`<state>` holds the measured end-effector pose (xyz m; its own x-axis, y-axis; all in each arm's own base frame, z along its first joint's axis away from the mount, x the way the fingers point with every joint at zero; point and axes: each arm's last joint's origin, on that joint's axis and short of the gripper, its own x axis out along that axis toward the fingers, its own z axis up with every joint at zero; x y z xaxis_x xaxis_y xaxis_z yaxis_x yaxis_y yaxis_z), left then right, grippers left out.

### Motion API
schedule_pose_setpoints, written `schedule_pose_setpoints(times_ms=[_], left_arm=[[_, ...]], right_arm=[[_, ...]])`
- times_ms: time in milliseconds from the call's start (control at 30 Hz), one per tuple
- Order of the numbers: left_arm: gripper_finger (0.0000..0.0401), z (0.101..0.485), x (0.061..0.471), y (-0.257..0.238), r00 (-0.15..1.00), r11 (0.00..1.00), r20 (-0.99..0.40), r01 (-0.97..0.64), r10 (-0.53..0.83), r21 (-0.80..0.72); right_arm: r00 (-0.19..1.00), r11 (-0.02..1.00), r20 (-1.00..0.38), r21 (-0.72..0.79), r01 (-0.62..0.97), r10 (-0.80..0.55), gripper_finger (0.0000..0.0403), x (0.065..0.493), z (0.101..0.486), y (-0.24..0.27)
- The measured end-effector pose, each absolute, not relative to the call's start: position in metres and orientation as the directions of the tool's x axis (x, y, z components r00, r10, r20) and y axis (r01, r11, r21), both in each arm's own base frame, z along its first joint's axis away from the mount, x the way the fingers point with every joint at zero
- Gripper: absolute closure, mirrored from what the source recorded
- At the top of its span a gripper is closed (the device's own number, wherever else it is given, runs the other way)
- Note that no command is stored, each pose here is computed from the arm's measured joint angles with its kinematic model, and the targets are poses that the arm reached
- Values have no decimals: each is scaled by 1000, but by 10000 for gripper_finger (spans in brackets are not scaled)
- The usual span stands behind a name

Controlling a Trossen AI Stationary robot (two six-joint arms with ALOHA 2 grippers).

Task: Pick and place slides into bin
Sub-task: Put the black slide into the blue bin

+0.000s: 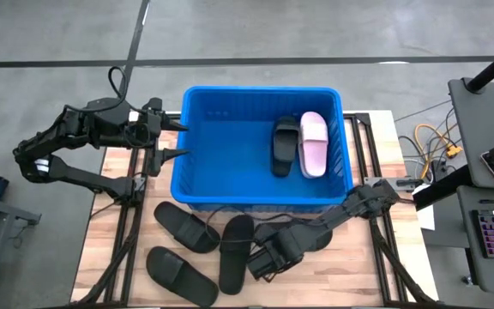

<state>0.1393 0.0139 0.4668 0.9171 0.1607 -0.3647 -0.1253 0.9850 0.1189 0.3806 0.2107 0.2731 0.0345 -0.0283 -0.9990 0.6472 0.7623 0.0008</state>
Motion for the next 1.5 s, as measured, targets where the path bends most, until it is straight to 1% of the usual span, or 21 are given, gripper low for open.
schedule_pose_setpoints(times_ms=[67, 167, 233, 333, 400, 500, 567, 667, 733, 933, 1033, 1200, 1400, 1500], left_arm=[[139, 467, 139, 14, 917, 985, -365, -125, 161, 119], [139, 467, 140, 14, 916, 985, -366, -125, 161, 119], [139, 466, 140, 14, 916, 985, -368, -125, 161, 119], [139, 466, 142, 14, 914, 985, -373, -125, 160, 118], [139, 466, 143, 14, 914, 985, -374, -125, 160, 117], [139, 466, 143, 14, 913, 985, -374, -125, 160, 117], [139, 466, 143, 14, 913, 985, -374, -125, 160, 117], [139, 466, 142, 14, 914, 985, -373, -126, 160, 116], [139, 466, 142, 14, 914, 985, -372, -126, 160, 116], [139, 465, 145, 14, 912, 985, -378, -125, 160, 117], [139, 464, 146, 14, 910, 985, -382, -125, 160, 117], [139, 464, 147, 15, 909, 985, -384, -124, 160, 117], [139, 464, 147, 14, 910, 985, -383, -123, 160, 119], [139, 464, 146, 14, 910, 985, -383, -124, 161, 120]], right_arm=[[85, 768, -995, 19, 640, -45, 232, 375, 289, 206], [176, 775, -976, 10, 632, -131, 236, 365, 309, 198], [215, 785, -960, -10, 620, -182, 237, 357, 318, 192], [199, 784, -956, -46, 619, -214, 237, 345, 319, 182], [145, 759, -965, -73, 647, -217, 237, 336, 313, 175], [30, 671, -985, -94, 735, -170, 236, 320, 299, 165], [-45, 572, -992, -106, 813, -121, 237, 311, 291, 160], [-112, 384, -992, -127, 915, -62, 239, 301, 284, 155], [-106, 268, -993, -115, 957, -46, 238, 299, 282, 155], [-46, 109, -999, -47, 993, -16, 225, 307, 267, 158], [-55, 77, -998, -56, 995, -20, 209, 310, 253, 160], [-116, 25, -992, -117, 993, -56, 180, 314, 232, 161], [-142, 18, -986, -144, 989, -86, 160, 327, 214, 165], [-120, 17, -986, -123, 992, -119, 156, 333, 211, 166]])
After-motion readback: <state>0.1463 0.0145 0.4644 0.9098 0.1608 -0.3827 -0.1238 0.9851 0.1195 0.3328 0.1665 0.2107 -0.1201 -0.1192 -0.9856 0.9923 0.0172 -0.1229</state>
